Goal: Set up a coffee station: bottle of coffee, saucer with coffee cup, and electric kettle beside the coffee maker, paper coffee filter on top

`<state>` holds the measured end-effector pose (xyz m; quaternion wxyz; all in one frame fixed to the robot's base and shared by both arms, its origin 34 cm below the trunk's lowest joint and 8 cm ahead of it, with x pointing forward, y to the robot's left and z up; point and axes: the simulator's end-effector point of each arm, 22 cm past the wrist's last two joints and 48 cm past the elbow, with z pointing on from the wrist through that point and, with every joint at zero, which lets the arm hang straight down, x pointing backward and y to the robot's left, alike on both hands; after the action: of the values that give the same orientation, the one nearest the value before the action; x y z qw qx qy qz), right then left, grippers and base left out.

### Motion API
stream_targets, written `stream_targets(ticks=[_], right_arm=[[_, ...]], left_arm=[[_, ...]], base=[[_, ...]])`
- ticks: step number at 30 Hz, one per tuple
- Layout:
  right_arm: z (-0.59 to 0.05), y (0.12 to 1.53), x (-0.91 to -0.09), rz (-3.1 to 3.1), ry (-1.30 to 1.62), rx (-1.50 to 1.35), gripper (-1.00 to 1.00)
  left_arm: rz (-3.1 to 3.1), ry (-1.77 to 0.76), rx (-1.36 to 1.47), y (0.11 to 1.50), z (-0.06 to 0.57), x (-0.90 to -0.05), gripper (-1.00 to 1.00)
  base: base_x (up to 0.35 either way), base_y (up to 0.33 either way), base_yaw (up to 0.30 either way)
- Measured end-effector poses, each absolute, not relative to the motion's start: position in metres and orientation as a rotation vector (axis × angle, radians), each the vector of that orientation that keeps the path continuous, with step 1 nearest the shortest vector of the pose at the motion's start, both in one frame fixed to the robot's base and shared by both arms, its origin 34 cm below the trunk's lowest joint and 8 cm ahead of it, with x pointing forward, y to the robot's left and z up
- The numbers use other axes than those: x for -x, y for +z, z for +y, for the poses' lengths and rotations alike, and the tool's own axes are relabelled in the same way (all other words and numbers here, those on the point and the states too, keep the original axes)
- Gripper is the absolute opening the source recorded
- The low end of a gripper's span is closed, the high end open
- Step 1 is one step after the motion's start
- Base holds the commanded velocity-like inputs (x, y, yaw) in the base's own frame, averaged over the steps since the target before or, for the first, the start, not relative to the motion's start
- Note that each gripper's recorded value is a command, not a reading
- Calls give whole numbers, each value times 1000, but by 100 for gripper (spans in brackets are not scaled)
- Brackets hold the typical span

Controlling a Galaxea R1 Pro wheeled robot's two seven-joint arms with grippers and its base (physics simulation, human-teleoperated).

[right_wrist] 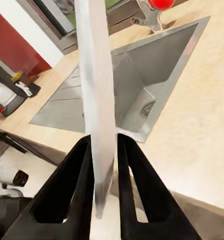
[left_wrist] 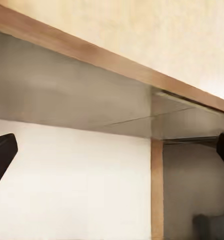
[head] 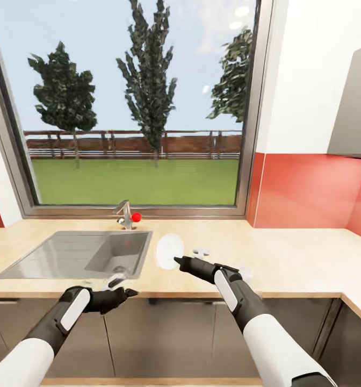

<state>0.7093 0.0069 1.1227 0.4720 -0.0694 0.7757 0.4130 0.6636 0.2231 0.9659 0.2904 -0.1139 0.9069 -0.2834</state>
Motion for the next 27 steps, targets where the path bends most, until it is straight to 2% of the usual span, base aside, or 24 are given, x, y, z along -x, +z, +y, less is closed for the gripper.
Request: stream_targets(ticks=[5,9,10,14,21,27], right_arm=[[7,1119,-710,1904,1014,168,-100],[7,1115,-710,1910,1015,167,-100],[7,1113,-710,1914,1014,164,-100],[1,1099,-714,1953,966,143,-100],[-14,1081,-724,2007,872,87,-100],[-14,1074,-725,2019,868,82,-100]], left_arm=[[2536,-620,401,867,275,-585,100],[2651,-293,311,786,331,-513,100],[2689,-148,273,755,357,-484,100],[2764,164,313,707,412,-415,100],[2797,416,362,691,425,-376,100],[2809,569,380,688,409,-363,100]], base=[[-267,0,119],[-39,0,133],[-5,0,144],[-2,0,146],[0,0,136],[0,0,51]])
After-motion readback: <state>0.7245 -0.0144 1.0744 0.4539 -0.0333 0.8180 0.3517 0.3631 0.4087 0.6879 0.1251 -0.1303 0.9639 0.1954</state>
